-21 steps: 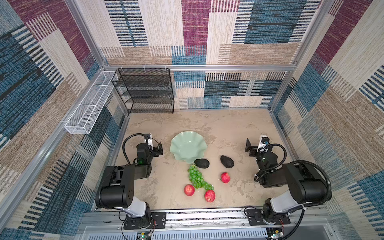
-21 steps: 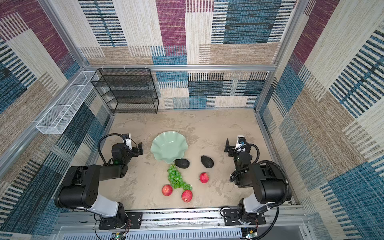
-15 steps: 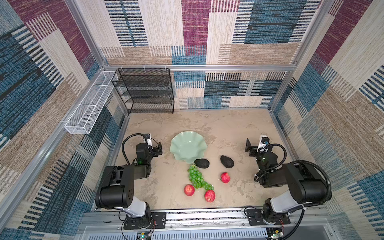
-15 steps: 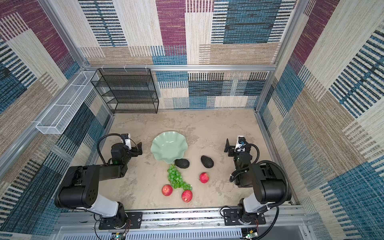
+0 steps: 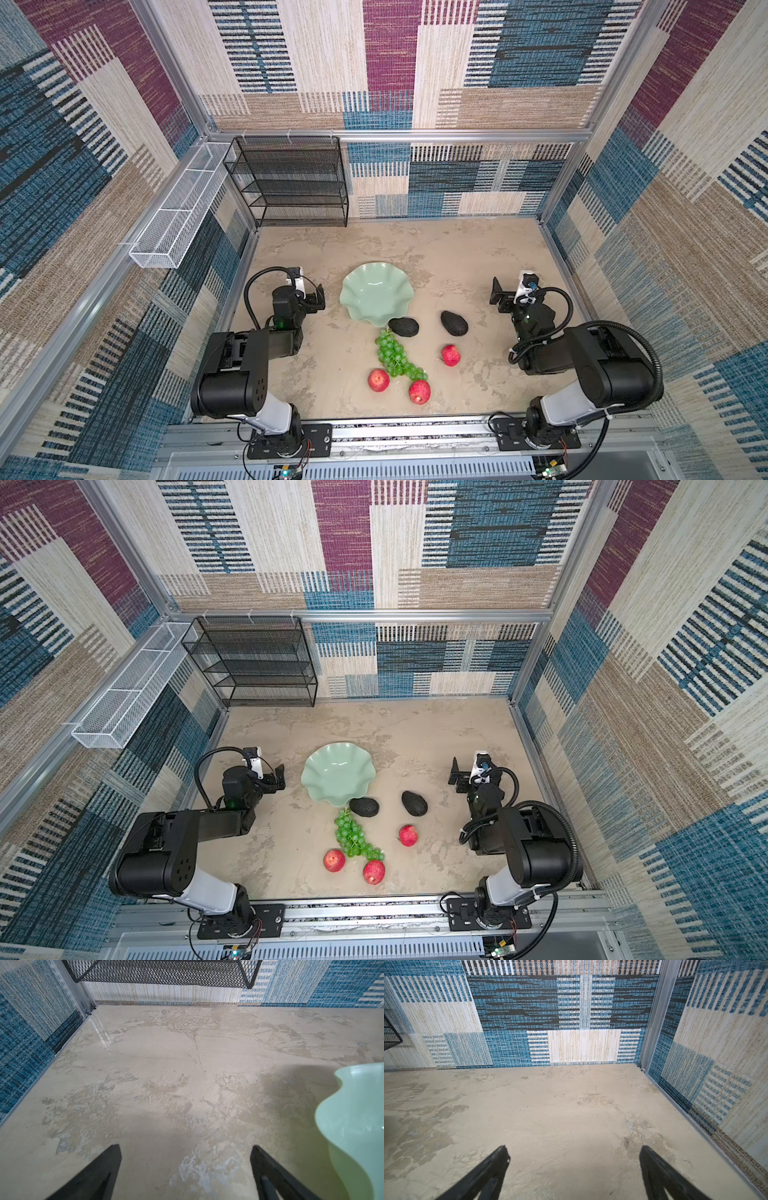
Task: Place and organize the fake fruits in the fruit bowl
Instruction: 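Move the right gripper toward the avocado farthest from the robot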
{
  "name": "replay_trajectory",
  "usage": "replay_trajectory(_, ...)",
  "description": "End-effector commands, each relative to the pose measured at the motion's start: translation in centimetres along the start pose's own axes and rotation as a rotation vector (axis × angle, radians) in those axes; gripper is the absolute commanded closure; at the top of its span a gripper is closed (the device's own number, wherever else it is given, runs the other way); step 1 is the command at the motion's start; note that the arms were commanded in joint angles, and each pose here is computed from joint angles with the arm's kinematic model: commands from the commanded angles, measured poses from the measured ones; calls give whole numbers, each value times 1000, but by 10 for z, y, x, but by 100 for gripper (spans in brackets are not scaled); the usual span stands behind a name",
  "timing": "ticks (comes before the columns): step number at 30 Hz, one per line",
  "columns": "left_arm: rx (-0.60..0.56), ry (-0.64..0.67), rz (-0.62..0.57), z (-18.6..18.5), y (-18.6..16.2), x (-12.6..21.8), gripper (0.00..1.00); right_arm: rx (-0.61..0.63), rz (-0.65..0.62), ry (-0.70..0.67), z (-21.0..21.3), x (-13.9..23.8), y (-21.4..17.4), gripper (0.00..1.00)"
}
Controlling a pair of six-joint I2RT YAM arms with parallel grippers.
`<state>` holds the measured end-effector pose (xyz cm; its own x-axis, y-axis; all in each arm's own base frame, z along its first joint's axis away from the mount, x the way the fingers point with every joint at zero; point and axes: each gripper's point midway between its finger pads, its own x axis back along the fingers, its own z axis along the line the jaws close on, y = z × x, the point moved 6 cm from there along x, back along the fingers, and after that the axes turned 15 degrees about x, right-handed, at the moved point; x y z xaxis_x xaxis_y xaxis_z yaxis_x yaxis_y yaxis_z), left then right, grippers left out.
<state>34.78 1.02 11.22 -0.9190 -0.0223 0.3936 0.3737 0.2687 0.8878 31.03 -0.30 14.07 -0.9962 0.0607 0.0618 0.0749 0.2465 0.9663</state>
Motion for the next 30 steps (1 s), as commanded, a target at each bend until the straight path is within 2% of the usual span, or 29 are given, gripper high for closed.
replay_trajectory(1,-9,-16,-14,-2,3,0,0,-11,-33,-6,-2,-1,7,0)
replay_trajectory(6,-8,-20,-13,-2,3,0,0,-5,-15,2,-2,-7,13,0)
replay_trajectory(9,-9,-19,-12,-2,3,0,0,-19,91,3,-6,-28,25,0)
replay_trajectory(11,-7,-16,-28,-2,5,2,1,-79,128,12,-9,-36,39,0)
replay_trajectory(12,-4,-10,-29,-3,11,4,2,-155,132,16,-10,-37,47,0)
replay_trajectory(13,2,-7,-14,-7,25,8,1,-235,141,41,-8,-37,56,0)
replay_trajectory(14,33,36,63,-6,30,13,1,-263,141,104,-3,-36,63,0)
replay_trajectory(16,170,126,115,-7,63,27,1,-253,98,264,11,-27,77,0)
replay_trajectory(18,302,185,132,-9,84,44,1,-265,84,329,16,-20,86,1)
replay_trajectory(22,264,114,115,-20,104,66,2,-227,196,449,34,-16,92,6)
replay_trajectory(25,254,43,99,-29,111,75,4,-149,294,509,66,-7,90,7)
replay_trajectory(30,254,19,69,-34,124,87,6,-60,461,602,117,17,67,8)
